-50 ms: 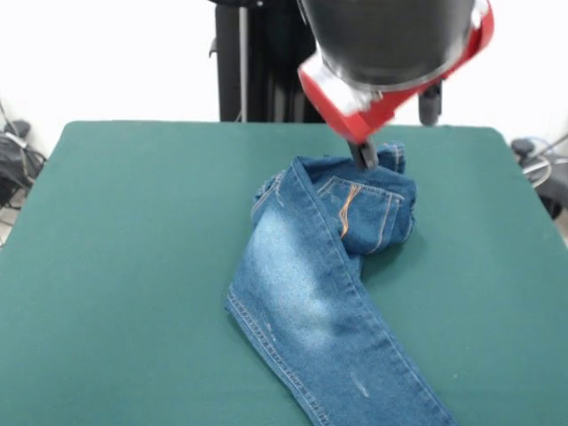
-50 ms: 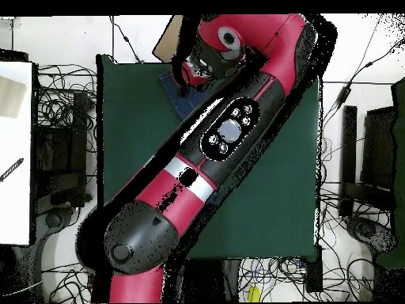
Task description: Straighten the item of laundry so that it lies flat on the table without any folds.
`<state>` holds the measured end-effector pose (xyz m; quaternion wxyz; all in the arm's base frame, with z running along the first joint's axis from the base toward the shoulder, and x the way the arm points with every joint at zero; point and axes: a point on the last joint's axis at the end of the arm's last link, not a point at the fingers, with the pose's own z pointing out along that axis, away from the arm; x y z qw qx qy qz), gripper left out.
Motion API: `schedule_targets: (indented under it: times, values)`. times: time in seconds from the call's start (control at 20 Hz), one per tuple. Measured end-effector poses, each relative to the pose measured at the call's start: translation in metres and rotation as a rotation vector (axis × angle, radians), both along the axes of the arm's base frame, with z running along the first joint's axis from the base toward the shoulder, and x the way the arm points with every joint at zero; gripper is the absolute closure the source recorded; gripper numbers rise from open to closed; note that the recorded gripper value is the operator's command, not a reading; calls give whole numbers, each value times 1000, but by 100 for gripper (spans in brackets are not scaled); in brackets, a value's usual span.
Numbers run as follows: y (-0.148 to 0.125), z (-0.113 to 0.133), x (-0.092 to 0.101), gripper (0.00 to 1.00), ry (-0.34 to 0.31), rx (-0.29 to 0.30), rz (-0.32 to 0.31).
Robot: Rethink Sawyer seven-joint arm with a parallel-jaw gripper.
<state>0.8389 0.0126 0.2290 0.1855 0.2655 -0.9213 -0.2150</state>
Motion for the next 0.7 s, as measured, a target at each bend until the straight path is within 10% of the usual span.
schedule_targets:
  times: [0.7]
  values:
    - [-2,29,-50,0,-30,-80,-49]
